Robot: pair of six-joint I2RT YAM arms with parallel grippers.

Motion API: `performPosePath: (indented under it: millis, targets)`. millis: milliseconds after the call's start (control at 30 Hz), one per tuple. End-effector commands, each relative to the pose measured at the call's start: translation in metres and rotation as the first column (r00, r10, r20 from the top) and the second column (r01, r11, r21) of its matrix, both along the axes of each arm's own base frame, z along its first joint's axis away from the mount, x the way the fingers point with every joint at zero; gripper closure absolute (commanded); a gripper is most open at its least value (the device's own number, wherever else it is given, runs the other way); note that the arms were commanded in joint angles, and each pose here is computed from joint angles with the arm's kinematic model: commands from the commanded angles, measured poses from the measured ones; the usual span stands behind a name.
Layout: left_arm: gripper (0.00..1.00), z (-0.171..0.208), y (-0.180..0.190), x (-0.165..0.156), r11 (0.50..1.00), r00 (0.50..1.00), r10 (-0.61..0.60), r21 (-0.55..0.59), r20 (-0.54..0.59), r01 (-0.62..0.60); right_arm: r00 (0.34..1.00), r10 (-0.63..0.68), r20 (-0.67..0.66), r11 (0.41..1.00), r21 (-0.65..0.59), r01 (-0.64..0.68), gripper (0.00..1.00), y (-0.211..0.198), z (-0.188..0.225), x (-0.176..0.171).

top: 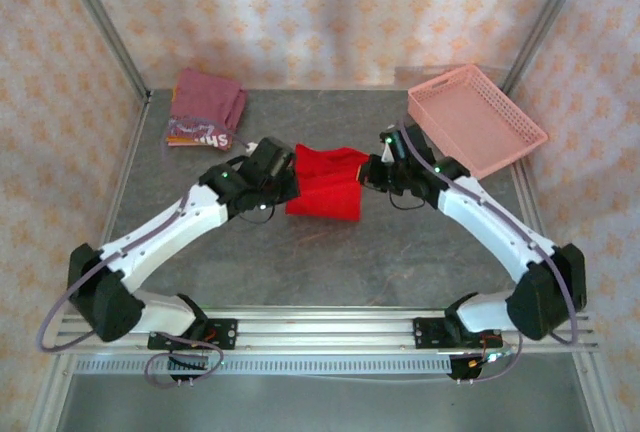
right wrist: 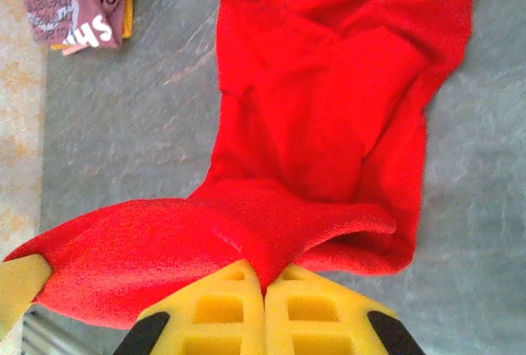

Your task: Fold and stack the t-shirts

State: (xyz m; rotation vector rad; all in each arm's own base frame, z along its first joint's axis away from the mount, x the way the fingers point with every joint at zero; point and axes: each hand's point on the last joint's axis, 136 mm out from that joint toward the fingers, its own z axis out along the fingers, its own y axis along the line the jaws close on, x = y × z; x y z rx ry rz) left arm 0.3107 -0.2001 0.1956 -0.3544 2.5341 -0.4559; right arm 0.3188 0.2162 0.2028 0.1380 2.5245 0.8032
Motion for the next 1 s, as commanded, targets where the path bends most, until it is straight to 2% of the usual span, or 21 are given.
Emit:
performPosePath:
  millis: [0,333,500,700,967]
  targets:
    - [1.00,0.002,-0.002,0.027,0.996,0.998,-0.055,0.069,0.023,0.053,0.997,0.004,0.077,1.000,-0.013,-0.003,1.00,-0.006,0.015,0.036]
    - [1.00,-0.009,0.001,0.106,0.998,0.999,0.005,0.069,0.046,-0.008,0.998,-0.036,0.060,0.999,-0.020,0.038,1.00,-0.020,-0.011,0.092]
    - [1.00,-0.019,0.007,0.132,0.997,0.999,0.028,0.076,0.039,-0.030,0.995,-0.038,0.088,0.999,0.013,0.037,1.00,-0.018,-0.015,0.121]
    - [1.00,-0.047,0.002,0.161,0.997,1.000,0.012,0.079,-0.007,-0.011,0.995,-0.066,0.076,0.997,-0.022,0.068,1.00,-0.017,-0.037,0.154]
    - [1.00,-0.071,-0.002,0.200,0.997,1.000,0.019,0.077,-0.012,-0.018,0.988,-0.142,0.068,0.987,-0.069,0.147,1.00,-0.031,-0.074,0.189]
